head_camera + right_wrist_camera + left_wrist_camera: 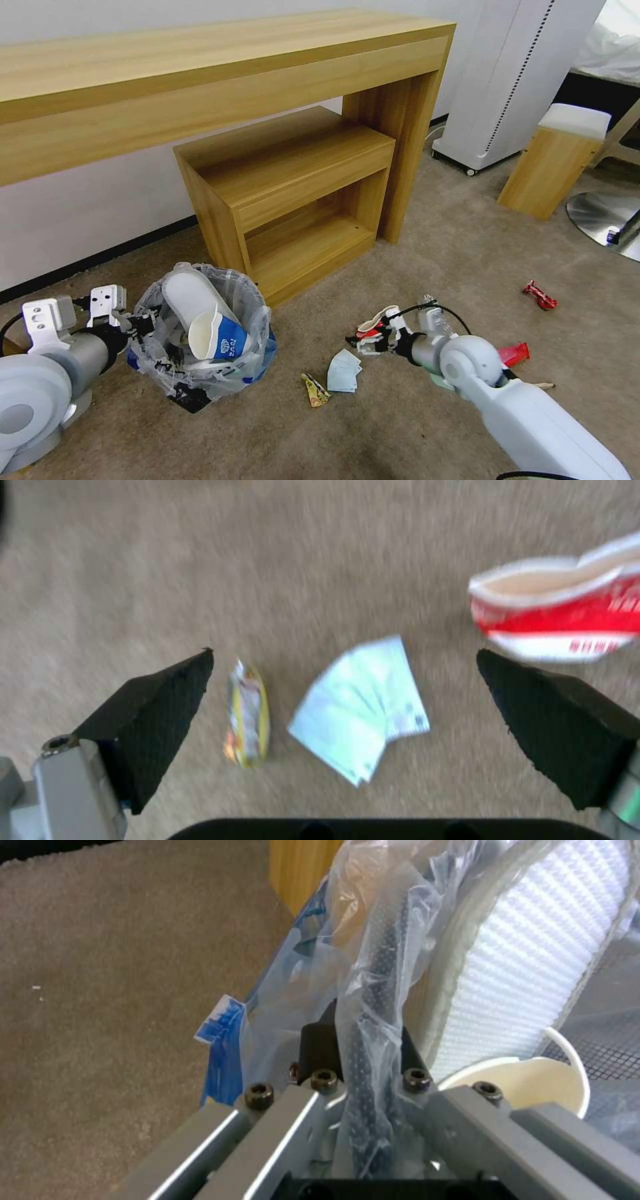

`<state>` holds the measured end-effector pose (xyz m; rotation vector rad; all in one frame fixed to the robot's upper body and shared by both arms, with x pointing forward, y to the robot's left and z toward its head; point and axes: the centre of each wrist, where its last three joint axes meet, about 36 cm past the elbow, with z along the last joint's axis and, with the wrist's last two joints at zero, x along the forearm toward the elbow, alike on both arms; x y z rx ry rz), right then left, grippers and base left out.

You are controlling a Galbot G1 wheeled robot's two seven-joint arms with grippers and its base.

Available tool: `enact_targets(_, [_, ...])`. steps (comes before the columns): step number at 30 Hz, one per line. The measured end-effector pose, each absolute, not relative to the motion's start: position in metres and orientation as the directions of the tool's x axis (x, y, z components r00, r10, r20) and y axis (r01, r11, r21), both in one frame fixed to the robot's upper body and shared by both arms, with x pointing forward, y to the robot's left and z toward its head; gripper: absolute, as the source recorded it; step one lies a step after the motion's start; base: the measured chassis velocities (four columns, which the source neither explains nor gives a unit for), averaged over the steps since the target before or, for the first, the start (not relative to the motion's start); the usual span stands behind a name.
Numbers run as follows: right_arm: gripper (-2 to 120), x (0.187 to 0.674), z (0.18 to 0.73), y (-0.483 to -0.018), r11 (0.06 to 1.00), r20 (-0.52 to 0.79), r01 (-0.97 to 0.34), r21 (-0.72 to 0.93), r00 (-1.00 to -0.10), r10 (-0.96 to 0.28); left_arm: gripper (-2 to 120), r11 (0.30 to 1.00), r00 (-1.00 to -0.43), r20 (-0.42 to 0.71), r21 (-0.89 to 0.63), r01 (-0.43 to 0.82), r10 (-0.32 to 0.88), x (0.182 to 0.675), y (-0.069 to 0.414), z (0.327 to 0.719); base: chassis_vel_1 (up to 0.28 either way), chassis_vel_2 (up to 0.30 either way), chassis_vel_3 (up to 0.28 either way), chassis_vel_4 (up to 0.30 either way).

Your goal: Pick up the trash bin and place the garbage on the floor into it.

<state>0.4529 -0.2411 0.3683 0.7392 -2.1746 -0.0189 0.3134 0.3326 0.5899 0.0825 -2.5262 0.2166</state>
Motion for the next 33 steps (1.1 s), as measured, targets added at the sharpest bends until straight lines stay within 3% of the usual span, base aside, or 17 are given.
enact_targets(16, [100,0.467,0.315,-0.255,0.846,0.801,-0.498,0.19,-0.419,-0.427,1,0.984,-0.823,0.569,-0.145,-0.1,0.0,0.31,0.328,0.589,0.0,0.0,0.0,0.0])
enact_targets(33, [100,0.494,0.293,-0.231,0.757,0.733,-0.612,0.231,-0.402,-0.549,1,0.984,-0.821,0.57,-0.141,-0.109,-0.009,0.311,0.33,0.587,0.0,0.0,0.0,0.0])
